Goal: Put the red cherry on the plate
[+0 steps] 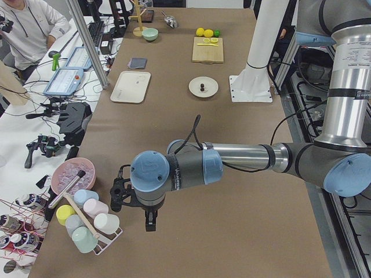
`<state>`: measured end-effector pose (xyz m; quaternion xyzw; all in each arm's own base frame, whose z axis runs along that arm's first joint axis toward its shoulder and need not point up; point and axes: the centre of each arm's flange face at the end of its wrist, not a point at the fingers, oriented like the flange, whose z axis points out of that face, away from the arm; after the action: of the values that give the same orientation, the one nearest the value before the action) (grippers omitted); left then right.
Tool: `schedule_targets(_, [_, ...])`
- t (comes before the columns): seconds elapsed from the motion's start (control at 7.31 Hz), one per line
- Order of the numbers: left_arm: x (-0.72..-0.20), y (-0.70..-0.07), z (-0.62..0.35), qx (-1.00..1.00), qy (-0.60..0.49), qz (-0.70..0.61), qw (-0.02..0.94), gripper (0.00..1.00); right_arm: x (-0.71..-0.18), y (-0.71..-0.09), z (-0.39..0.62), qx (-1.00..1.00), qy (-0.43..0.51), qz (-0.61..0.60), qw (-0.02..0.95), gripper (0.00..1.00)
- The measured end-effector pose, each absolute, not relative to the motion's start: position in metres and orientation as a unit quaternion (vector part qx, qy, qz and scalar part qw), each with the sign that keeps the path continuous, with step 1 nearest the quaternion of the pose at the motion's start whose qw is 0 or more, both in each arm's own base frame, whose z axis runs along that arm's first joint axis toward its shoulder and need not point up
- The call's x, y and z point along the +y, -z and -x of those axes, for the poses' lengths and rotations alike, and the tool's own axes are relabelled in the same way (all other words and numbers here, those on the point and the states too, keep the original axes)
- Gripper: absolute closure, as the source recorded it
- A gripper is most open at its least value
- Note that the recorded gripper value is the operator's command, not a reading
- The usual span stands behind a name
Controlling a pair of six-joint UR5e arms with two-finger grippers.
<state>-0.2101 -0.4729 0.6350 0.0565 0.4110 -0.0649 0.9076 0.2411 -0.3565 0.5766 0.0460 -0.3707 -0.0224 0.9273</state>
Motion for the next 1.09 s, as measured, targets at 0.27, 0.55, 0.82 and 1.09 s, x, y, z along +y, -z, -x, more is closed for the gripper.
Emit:
schedule_targets(0.27, [-0.471, -0.615, 0.213, 0.402, 0.055, -0.083, 0.91, 0.02, -0.354, -0.576, -0.241, -0.371, 0.013, -0.044, 0.928, 0.0])
schedule_targets(0.55, [-0.469, -0.599, 0.213, 0.394, 0.043, -0.108, 0.912, 0.02, -0.366, -0.579, -0.233, -0.375, 0.008, -0.032, 0.926, 0.0])
schedule_targets(0.82, [-0.467, -0.611, 0.21, 0.394, 0.044, -0.103, 0.912, 0.02, -0.391, -0.584, -0.215, -0.385, 0.015, -0.014, 0.923, 0.0])
schedule_targets(1.09, [-0.465, -0.64, 0.206, 0.4, 0.051, -0.078, 0.912, 0.02, -0.418, -0.595, -0.196, -0.391, 0.028, 0.006, 0.92, 0.0])
